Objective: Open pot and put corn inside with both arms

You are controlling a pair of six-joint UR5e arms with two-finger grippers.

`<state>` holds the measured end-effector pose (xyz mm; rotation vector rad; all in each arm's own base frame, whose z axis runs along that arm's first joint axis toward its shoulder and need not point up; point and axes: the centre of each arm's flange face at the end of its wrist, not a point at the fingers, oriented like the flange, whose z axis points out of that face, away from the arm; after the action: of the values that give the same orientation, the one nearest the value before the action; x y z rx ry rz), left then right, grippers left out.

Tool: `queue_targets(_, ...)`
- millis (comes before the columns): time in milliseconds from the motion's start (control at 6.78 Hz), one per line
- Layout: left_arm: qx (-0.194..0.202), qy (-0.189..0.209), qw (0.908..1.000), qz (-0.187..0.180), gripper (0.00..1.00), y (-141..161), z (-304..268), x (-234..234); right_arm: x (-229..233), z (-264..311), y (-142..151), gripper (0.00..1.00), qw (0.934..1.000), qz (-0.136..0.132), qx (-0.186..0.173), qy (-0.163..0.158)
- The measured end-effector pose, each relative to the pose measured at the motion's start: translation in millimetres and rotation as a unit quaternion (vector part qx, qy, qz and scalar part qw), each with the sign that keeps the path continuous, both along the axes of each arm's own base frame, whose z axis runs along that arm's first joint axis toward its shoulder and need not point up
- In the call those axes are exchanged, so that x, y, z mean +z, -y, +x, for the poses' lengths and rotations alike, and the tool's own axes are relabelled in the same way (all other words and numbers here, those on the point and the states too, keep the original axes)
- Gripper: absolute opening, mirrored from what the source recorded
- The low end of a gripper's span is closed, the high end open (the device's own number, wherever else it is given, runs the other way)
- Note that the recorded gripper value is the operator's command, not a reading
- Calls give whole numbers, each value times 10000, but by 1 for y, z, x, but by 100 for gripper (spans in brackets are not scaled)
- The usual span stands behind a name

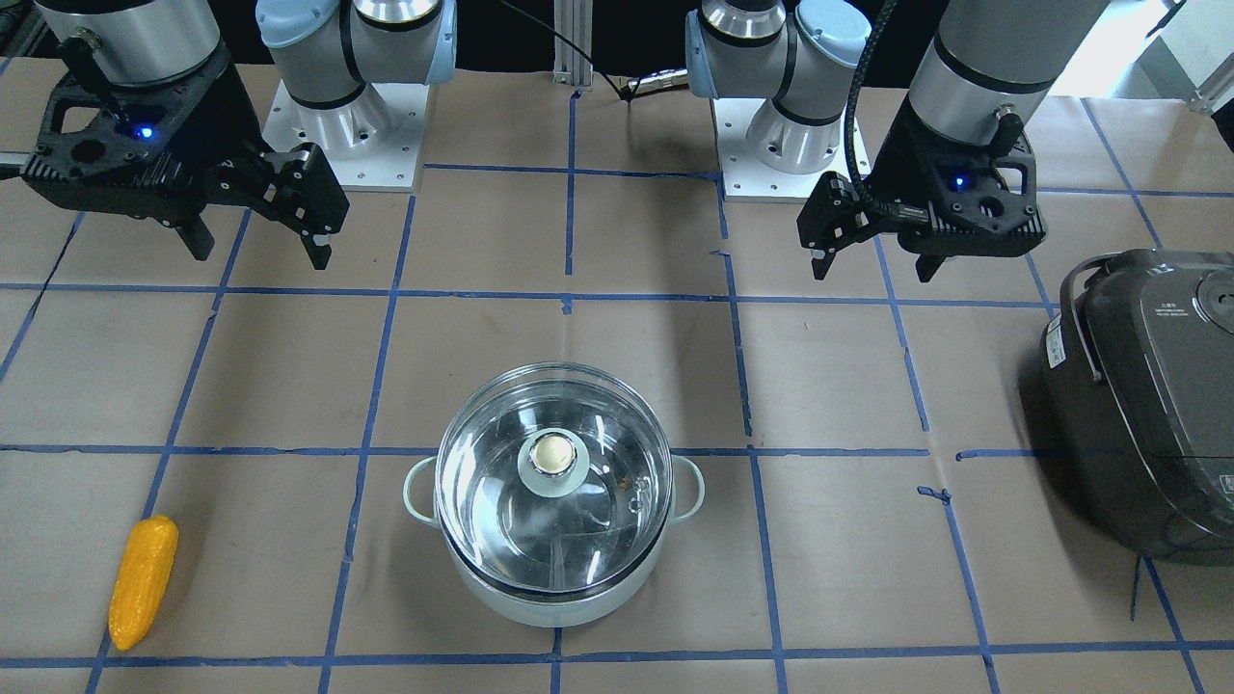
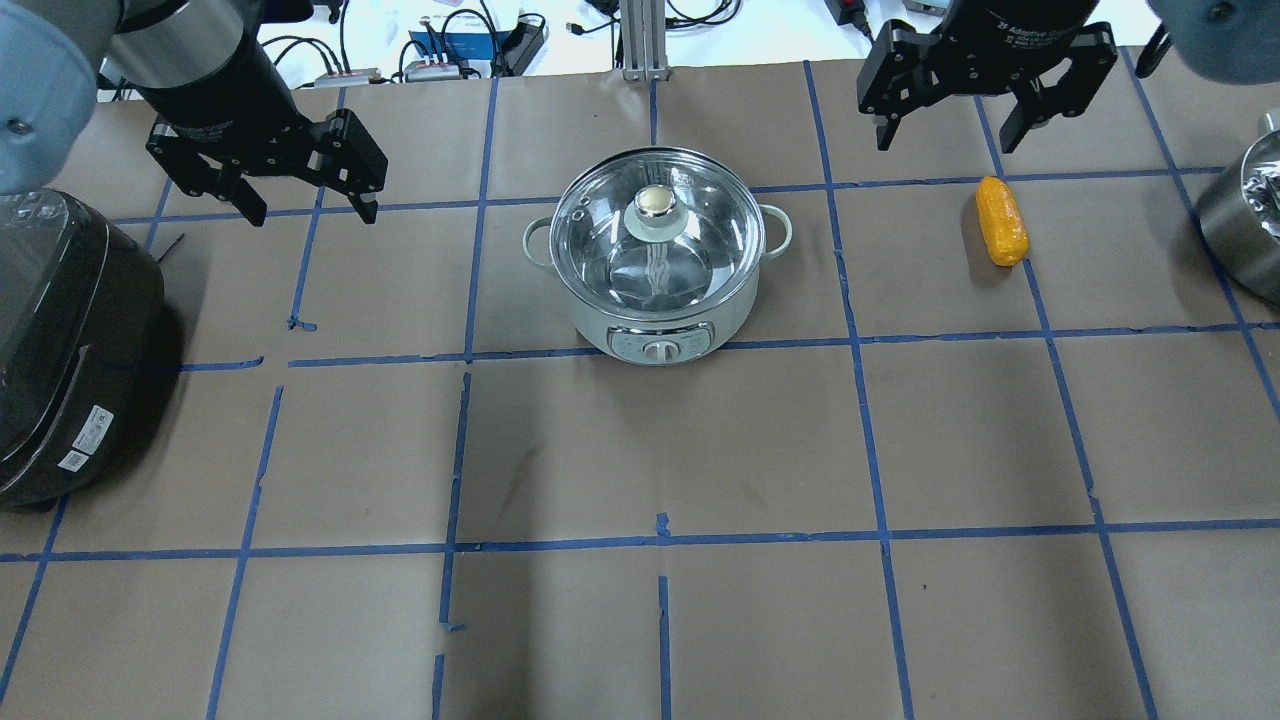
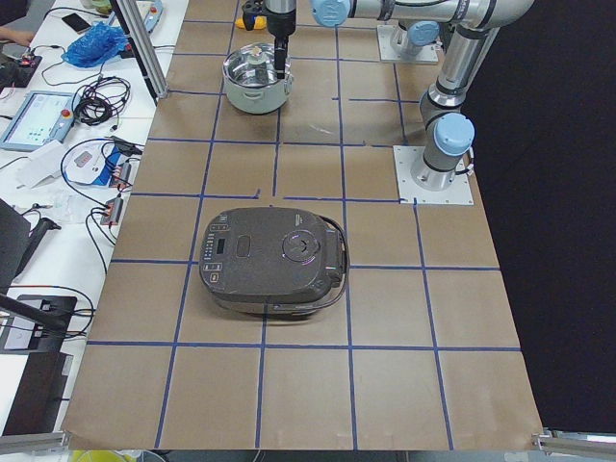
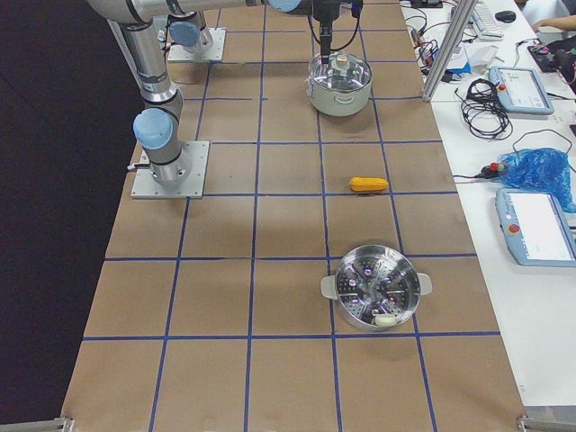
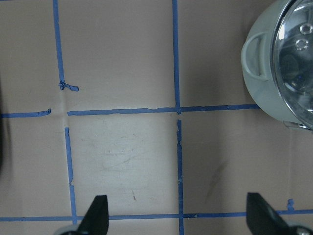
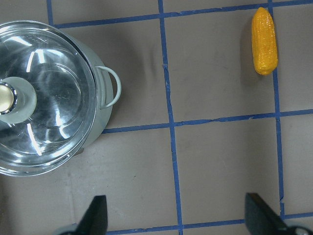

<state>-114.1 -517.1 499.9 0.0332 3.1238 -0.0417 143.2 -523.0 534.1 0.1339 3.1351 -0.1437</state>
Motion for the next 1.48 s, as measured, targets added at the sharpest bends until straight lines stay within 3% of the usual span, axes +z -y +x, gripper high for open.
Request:
queue_targets(738,-17,7,10000,9,100,3,-6,-1,-1,-6,-3,100,10000,25,-49,-53)
queue_targets(1033,16,-28,10000,-53,100,5,-29,4,1,-43,10,100,9995,4,-309,-62)
queue_targets(1328,-104,-80,9998,-167,100,-1,-84,3,-32,-102,66,100,9983,243,-524,-79)
queue_targets(1475,-127,-133,9995,-265,100,5,-115,-7,-72,-133,103,100,9982,441,-391,-80)
